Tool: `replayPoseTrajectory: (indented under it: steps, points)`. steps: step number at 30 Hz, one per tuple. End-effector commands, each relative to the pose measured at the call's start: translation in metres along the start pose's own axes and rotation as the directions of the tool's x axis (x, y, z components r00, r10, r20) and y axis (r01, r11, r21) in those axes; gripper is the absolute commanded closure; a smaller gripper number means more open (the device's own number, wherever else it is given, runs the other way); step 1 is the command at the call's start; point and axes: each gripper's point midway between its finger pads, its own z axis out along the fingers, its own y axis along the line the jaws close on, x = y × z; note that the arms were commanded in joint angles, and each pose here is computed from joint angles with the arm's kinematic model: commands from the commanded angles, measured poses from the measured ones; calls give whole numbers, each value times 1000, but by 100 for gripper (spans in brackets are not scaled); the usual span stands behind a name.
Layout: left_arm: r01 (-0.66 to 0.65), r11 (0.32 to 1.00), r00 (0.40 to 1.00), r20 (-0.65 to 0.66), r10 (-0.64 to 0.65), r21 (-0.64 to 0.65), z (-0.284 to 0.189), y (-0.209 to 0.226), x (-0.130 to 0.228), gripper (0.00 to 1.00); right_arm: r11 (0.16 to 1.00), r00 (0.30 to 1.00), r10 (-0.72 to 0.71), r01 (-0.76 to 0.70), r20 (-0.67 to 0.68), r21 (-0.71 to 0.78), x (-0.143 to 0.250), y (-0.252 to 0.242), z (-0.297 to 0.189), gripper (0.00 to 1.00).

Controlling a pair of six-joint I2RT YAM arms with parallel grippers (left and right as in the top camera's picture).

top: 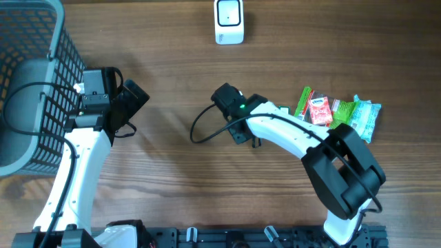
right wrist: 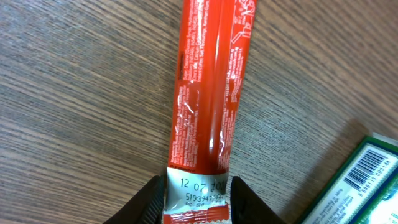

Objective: Scan the item barcode
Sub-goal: 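Lift the red stick packet and turn it in the right gripper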

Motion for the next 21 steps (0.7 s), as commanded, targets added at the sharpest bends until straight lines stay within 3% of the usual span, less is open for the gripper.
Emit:
replayPoseTrajectory:
  steps: [1, 4, 9, 17, 21]
  points:
    - [-14, 1000, 1000, 11, 14, -10, 1, 1, -2, 0, 981, 999, -21, 12, -43, -192, 6, 12, 9, 62]
    - [-14, 1000, 1000, 11, 14, -10, 1, 1, -2, 0, 948, 998, 17, -36, -63, -316, 6, 9, 8, 60]
    - [-14, 1000, 1000, 11, 14, -10, 1, 1, -2, 0, 927, 997, 37, -58, -65, -371, 5, 6, 7, 60]
    - [-14, 1000, 1000, 11, 14, -10, 1, 1, -2, 0, 916, 996, 50, -78, -80, -394, 7, 11, 6, 62]
    - [-14, 1000, 1000, 11, 14, -10, 1, 1, -2, 0, 913, 991, 82, -116, -101, -391, 17, 13, 16, 55]
